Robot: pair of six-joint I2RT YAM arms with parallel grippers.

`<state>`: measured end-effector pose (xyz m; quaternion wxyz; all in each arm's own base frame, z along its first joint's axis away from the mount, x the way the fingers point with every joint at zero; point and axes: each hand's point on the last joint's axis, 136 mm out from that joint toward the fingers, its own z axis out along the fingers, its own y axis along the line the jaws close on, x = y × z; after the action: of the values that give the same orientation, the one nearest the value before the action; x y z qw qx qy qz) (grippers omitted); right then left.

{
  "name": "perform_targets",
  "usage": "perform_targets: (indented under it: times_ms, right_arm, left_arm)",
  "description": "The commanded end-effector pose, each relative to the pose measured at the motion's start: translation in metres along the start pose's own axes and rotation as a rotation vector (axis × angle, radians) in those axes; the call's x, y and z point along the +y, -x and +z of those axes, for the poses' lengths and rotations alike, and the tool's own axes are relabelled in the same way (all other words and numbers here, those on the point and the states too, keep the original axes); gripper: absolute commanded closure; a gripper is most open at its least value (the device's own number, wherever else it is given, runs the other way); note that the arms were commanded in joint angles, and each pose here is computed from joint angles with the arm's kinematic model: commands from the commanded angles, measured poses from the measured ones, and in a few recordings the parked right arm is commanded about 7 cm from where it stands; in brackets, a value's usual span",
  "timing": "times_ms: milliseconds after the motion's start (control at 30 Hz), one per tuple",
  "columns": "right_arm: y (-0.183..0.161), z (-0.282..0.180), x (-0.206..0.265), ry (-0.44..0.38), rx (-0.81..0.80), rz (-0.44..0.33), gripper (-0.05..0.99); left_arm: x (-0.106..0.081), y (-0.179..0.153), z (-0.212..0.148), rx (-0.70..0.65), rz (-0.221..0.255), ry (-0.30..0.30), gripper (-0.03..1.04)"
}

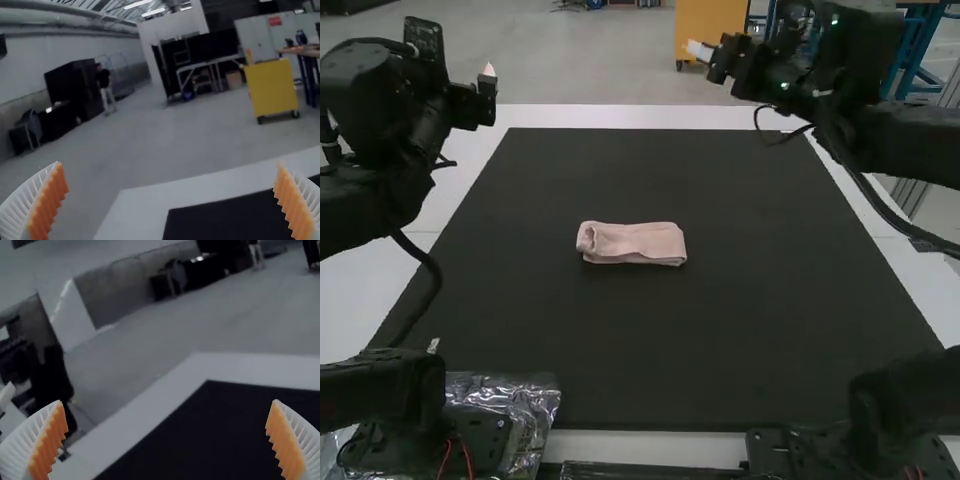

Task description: Fold the towel.

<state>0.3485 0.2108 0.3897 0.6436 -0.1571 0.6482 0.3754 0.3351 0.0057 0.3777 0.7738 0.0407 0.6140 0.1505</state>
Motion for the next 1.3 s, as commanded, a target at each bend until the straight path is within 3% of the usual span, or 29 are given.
perform_targets:
  times_ms: [0, 167, 500, 633, 667, 733, 800, 900, 1067, 1200, 1267]
  right_arm:
    - [0.048, -0.050, 0.006, -0.068, -0.153, -0.068, 0.02]
    - [0.087, -0.132, 0.026, -0.119, -0.319, -0.140, 0.02]
    - [0.101, -0.255, 0.085, -0.162, -0.530, -0.221, 0.02]
    - [0.102, -0.289, 0.106, -0.175, -0.602, -0.252, 0.02]
    - [0.102, -0.294, 0.109, -0.185, -0.617, -0.267, 0.02]
    - [0.106, -0.304, 0.117, -0.198, -0.654, -0.298, 0.02]
    - [0.108, -0.306, 0.116, -0.229, -0.661, -0.330, 0.02]
    - [0.099, -0.298, 0.083, -0.383, -0.644, -0.461, 0.02]
    - [0.058, -0.277, 0.010, -0.508, -0.698, -0.425, 0.02]
    - [0.001, -0.254, -0.034, -0.578, -0.550, -0.513, 0.02]
    - [-0.026, -0.250, -0.059, -0.653, -0.471, -0.552, 0.02]
  left_arm:
    - [0.013, 0.040, -0.018, -0.099, 0.000, 0.013, 0.04]
    - [0.024, 0.071, -0.057, -0.206, -0.022, 0.014, 0.04]
    - [0.059, 0.107, -0.147, -0.440, -0.097, 0.095, 0.04]
    - [0.075, 0.115, -0.189, -0.526, -0.144, 0.133, 0.04]
    - [0.075, 0.113, -0.192, -0.525, -0.143, 0.136, 0.04]
    - [0.079, 0.115, -0.192, -0.517, -0.186, 0.140, 0.04]
    - [0.083, 0.116, -0.193, -0.515, -0.185, 0.163, 0.04]
    - [0.079, 0.096, -0.183, -0.470, -0.155, 0.181, 0.04]
    - [0.040, 0.028, -0.154, -0.415, -0.145, 0.103, 0.04]
    - [0.024, -0.028, -0.145, -0.364, -0.131, 0.111, 0.04]
    - [0.020, -0.058, -0.137, -0.252, -0.110, 0.120, 0.04]
